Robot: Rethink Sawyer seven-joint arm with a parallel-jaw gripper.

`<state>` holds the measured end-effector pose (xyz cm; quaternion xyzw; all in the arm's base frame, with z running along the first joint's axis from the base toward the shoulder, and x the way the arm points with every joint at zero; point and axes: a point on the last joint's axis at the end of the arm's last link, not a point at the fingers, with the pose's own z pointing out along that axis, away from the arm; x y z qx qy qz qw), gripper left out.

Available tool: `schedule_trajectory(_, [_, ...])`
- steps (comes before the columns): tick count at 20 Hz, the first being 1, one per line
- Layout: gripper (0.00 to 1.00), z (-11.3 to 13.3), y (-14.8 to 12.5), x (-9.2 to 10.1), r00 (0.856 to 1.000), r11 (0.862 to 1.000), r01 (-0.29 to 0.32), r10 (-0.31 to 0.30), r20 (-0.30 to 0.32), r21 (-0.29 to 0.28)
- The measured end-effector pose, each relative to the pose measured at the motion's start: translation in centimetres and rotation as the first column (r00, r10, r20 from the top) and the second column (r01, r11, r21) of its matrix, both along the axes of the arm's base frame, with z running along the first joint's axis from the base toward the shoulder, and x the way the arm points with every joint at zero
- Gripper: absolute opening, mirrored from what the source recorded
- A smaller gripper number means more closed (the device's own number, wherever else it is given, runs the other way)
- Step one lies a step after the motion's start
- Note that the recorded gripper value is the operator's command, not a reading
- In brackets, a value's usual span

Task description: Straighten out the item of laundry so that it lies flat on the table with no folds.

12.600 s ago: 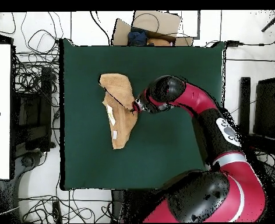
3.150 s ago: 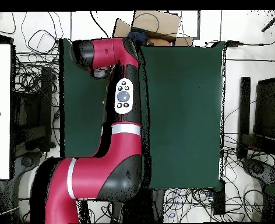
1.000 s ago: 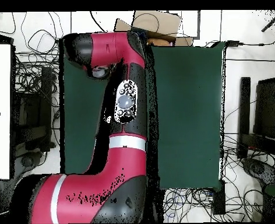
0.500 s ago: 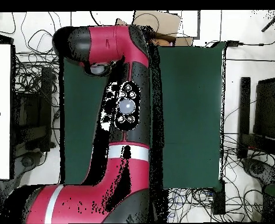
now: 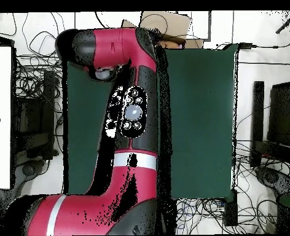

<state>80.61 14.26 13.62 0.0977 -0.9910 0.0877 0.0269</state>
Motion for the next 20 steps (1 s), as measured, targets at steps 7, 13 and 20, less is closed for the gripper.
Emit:
schedule_trajectory(7, [0.0, -2.8, 1.0, -1.0, 0.999, 1.0, -0.02, 0.02, -0.037, -0.011])
schedule_trajectory(13, [0.0, -5.3, 1.9, -1.9, 0.997, 0.998, -0.055, 0.052, -0.065, -0.043])
schedule_trajectory(20, [0.0, -6.1, 1.7, -2.2, 0.995, 0.996, -0.063, 0.059, -0.076, -0.056])
